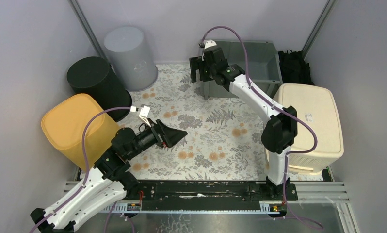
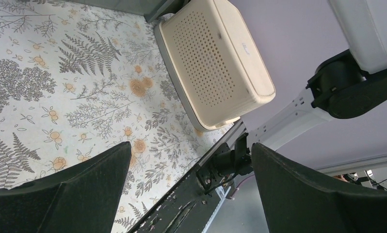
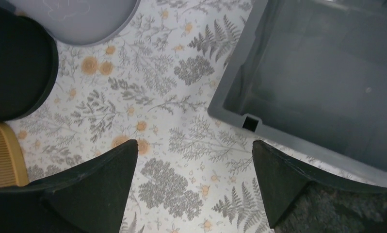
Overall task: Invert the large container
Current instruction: Move the container to the center of the board.
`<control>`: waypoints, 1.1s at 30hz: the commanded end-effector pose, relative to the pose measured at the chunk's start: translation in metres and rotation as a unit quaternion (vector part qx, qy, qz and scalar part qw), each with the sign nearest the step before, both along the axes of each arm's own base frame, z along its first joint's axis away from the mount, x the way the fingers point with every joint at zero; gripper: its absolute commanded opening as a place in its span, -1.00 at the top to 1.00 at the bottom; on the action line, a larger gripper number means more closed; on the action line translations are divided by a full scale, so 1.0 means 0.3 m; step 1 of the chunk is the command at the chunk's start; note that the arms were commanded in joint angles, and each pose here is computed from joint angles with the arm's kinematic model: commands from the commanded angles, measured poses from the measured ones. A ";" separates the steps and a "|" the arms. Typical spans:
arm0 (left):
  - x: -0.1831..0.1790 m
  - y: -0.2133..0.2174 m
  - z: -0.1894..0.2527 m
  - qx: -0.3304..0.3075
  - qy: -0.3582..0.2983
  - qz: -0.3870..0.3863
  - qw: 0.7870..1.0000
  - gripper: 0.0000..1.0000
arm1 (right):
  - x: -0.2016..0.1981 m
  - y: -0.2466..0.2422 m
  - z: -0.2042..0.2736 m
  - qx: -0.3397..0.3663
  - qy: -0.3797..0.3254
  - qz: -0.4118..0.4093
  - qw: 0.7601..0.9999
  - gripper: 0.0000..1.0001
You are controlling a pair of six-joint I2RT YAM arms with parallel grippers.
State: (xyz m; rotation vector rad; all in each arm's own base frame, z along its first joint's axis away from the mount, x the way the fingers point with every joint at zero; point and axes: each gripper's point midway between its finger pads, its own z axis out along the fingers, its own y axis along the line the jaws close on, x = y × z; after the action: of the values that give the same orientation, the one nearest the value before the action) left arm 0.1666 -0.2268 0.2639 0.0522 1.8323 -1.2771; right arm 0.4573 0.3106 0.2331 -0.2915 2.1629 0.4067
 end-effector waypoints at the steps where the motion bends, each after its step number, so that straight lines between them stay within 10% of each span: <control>1: -0.012 0.000 0.040 -0.016 -0.009 -0.008 1.000 -1.00 | 0.085 -0.003 0.053 -0.028 -0.055 -0.013 0.998 -0.82; 25: -0.016 -0.018 0.014 -0.014 -0.001 -0.022 1.000 -1.00 | 0.276 0.090 -0.176 -0.062 -0.050 -0.029 0.996 -0.46; 33: -0.019 -0.019 0.012 -0.017 0.002 -0.024 1.000 -1.00 | 0.272 0.087 -0.228 -0.074 -0.039 -0.024 0.996 0.27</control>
State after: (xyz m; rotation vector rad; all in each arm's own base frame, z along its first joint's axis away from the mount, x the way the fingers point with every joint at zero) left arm 0.1617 -0.2311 0.2606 0.0662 1.8583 -1.3096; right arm 0.5370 0.3258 0.1550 -0.3244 2.1552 0.1736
